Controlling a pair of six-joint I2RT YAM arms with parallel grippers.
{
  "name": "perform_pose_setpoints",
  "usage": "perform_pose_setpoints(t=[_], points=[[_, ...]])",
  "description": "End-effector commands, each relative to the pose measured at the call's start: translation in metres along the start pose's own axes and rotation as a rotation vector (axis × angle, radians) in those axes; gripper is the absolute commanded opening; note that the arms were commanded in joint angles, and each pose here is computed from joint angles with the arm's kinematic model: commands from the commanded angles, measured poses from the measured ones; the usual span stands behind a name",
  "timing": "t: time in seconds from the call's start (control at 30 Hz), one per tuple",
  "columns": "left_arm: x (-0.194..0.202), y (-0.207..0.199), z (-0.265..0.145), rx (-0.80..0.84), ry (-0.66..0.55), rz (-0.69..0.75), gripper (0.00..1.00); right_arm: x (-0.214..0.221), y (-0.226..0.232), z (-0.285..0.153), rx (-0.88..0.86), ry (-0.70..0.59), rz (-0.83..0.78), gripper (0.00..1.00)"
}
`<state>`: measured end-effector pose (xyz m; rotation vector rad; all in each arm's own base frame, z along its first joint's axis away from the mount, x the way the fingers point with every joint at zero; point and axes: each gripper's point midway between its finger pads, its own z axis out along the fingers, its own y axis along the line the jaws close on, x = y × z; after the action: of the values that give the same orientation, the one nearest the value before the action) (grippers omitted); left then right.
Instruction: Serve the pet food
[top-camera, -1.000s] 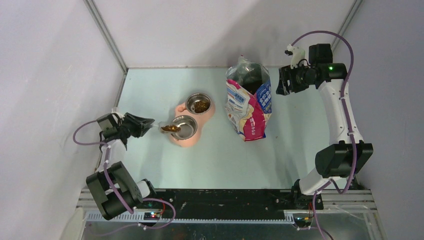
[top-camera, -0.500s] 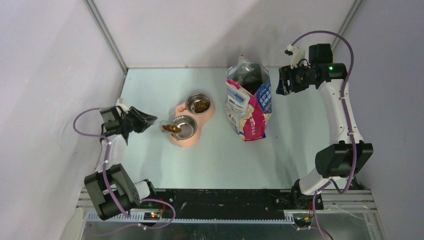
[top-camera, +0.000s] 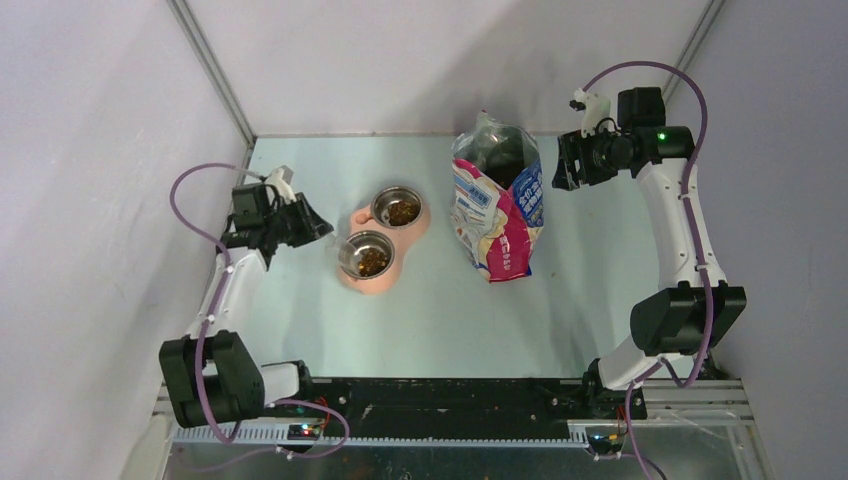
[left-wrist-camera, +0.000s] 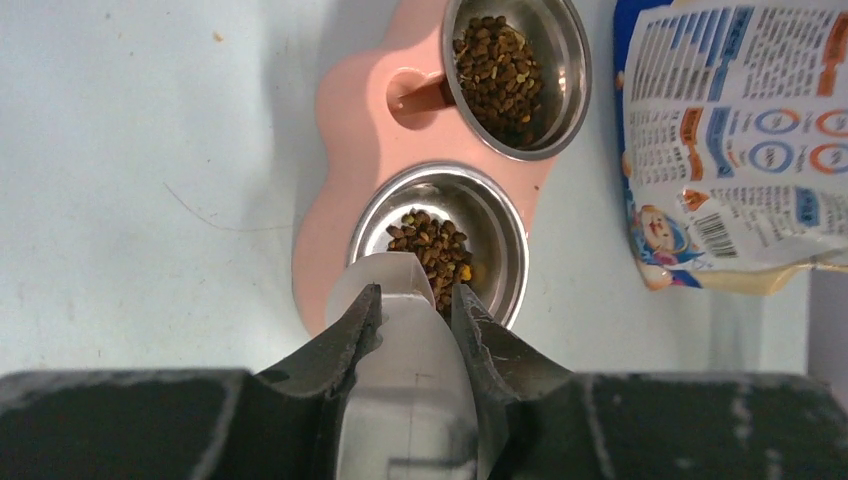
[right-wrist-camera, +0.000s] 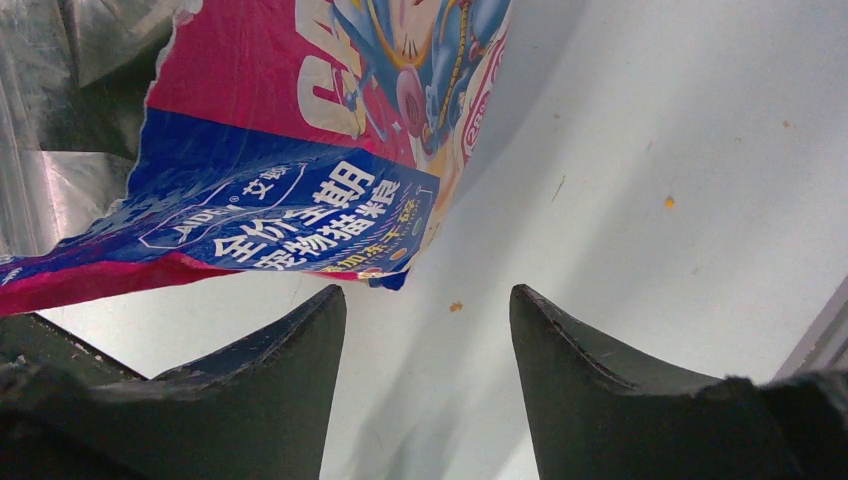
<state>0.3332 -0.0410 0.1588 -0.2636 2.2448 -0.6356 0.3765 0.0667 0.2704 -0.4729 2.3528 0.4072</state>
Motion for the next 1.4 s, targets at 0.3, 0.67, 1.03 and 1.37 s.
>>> perform_pose_setpoints(t=[0.3,0.67,1.03,1.37], points=[[-0.043,-0.066,-0.001,0.066,-0.015,0.453,0.0,-0.014,0.003,-0.019,0.028,-0.078,-0.032,0.64],[-0.124,-0.154,-0.022,0.199,-0.163,0.58,0.0,-0.015,-0.001,-0.019,0.047,-0.079,-0.038,0.64],[-0.199,-0.357,-0.081,0.635,-0.432,0.706,0.0,-0.019,-0.005,-0.019,0.064,-0.081,-0.042,0.64],[-0.126,-0.417,-0.059,0.792,-0.292,0.799,0.0,-0.023,-0.003,-0.022,0.063,-0.097,-0.039,0.65]])
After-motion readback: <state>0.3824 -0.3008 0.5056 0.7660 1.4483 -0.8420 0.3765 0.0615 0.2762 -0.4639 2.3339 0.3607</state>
